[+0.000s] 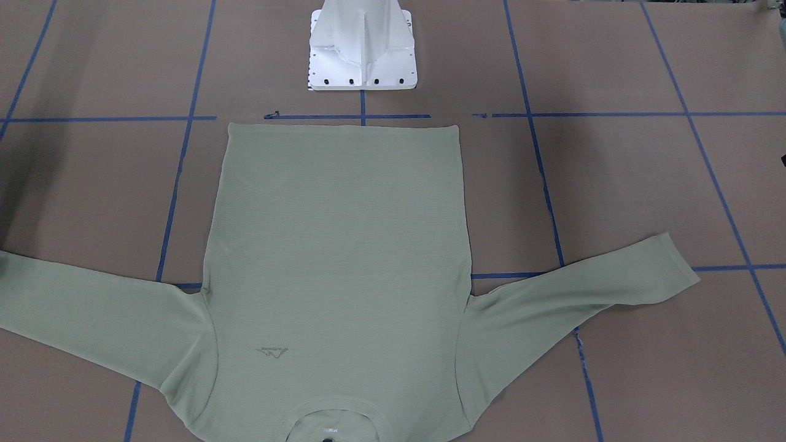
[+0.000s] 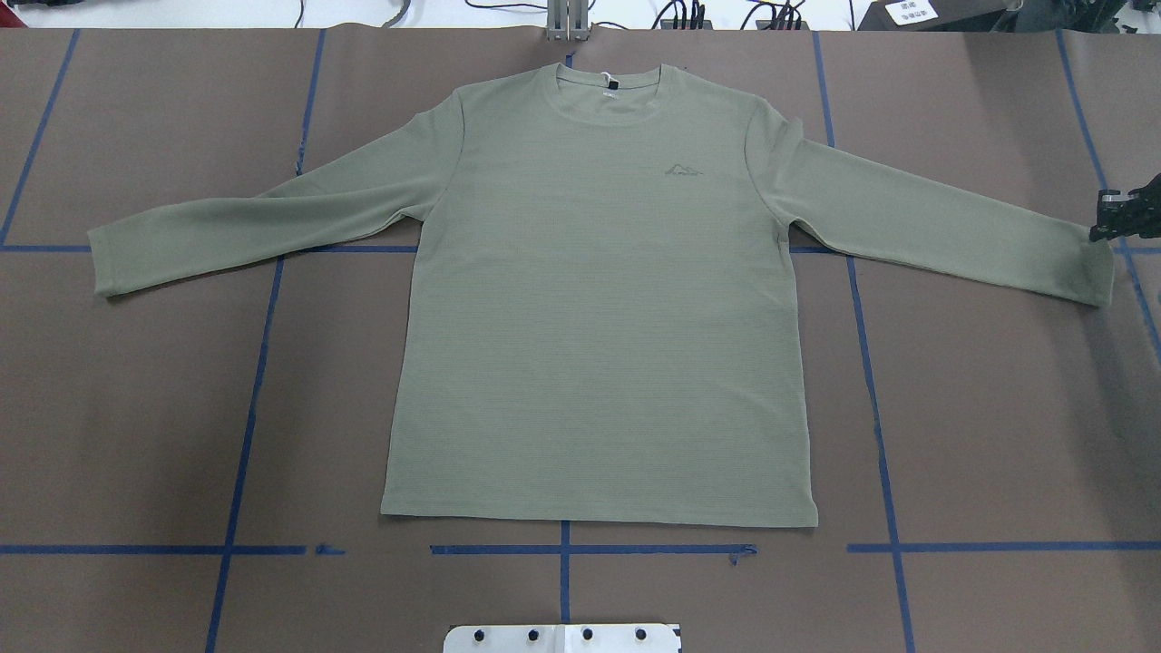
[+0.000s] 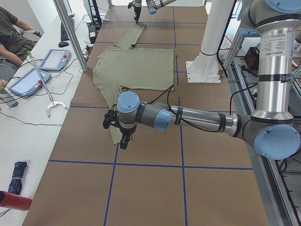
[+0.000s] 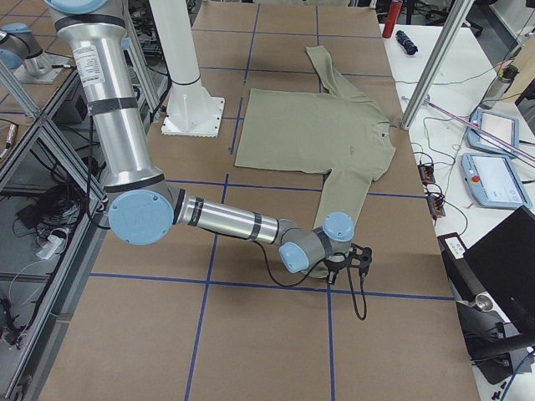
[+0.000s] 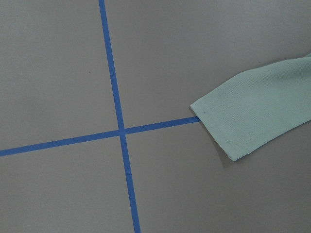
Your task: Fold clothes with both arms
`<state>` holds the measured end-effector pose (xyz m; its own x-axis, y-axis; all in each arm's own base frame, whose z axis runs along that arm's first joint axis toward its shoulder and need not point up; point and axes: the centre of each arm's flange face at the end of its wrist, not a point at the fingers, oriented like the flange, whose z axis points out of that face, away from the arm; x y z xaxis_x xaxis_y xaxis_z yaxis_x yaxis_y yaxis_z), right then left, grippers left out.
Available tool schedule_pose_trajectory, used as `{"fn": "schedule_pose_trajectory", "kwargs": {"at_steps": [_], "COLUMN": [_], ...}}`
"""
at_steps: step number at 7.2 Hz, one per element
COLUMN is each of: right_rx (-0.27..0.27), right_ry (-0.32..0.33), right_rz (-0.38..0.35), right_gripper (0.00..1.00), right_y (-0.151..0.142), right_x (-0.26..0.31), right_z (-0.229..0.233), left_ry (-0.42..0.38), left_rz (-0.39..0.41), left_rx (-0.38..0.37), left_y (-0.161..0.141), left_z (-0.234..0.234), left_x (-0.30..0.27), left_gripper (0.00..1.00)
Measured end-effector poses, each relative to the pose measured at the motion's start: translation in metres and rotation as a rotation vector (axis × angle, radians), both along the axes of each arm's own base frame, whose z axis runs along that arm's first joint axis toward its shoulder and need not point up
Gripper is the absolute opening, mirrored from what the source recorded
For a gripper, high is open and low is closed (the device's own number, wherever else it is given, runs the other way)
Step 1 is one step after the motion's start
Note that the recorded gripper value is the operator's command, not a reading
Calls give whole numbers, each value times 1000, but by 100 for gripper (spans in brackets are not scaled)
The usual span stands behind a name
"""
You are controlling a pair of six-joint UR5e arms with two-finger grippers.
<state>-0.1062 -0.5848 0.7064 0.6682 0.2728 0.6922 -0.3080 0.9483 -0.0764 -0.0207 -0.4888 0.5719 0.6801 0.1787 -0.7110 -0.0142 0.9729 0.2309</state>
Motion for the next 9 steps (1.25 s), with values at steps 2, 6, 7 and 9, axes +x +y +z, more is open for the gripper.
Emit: {"fn": "schedule_pose_trajectory", "kwargs": {"at_steps": [2, 6, 7, 9], "right_rx": [25, 51, 51, 42], "right_ry": [-54, -230, -277, -328], "right_rz": [-2, 14, 58, 173], "right_gripper": [0, 0, 0, 0], "right_y": [-6, -33, -41, -50], "right_x": [-33, -170, -210, -311], "right_z": [-53, -230, -288, -444], "left_ry": [2, 7, 13, 25], "left_rz": [0, 1, 3, 7], "left_rx": [3, 12, 15, 19], "left_y": [0, 0, 1, 1], "left_z": [-2, -6, -8, -12], "left_x": [0, 0, 0, 1], "left_gripper": [100, 100, 100, 100]}}
